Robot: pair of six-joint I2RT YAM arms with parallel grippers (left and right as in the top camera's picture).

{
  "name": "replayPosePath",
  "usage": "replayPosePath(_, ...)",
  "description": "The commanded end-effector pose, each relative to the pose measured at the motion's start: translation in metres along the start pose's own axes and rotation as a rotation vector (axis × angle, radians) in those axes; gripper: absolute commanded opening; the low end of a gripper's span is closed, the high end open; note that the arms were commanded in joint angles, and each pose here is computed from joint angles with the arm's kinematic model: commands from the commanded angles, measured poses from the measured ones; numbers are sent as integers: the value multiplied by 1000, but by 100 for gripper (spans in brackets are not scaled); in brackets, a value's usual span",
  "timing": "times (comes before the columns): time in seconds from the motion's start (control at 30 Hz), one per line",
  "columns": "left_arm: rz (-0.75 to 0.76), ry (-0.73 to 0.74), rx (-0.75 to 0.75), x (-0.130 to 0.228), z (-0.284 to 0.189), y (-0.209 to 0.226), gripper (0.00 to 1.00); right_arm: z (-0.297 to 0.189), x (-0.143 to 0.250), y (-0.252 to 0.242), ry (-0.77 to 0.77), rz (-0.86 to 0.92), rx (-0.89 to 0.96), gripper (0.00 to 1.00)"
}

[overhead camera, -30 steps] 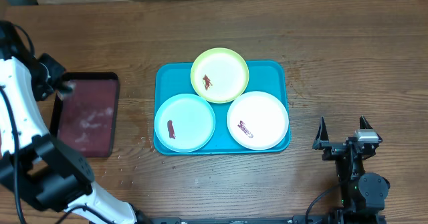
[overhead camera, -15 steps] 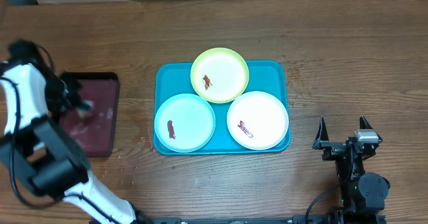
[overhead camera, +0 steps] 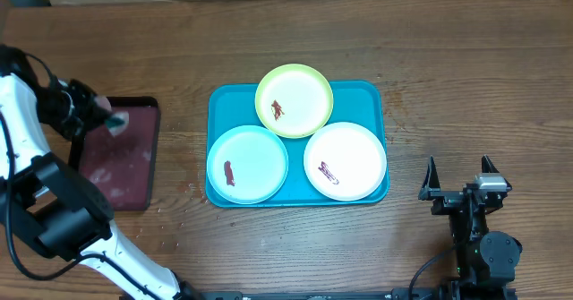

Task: Clean dirty plates on tray and stack at the side
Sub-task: 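Lift the sponge out of the water with the left gripper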

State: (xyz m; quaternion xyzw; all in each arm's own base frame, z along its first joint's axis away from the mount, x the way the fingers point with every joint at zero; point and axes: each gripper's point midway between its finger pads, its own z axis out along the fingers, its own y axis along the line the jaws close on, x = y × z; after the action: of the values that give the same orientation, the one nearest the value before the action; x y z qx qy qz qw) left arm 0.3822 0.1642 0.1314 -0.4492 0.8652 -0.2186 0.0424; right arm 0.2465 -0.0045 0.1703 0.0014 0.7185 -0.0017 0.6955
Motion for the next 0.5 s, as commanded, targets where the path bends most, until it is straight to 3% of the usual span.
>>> replayPosePath(0.0, 44, 20, 191, 14, -30, -41, 4, 1, 3, 0, 2, -4, 0, 100)
replayPosePath(0.37, -199, 71, 179, 20, -34, -32, 4, 1, 3, 0, 2, -4, 0, 100)
replayPosePath(0.47, -257, 97, 236, 20, -40, -35, 4, 1, 3, 0, 2, -4, 0, 100)
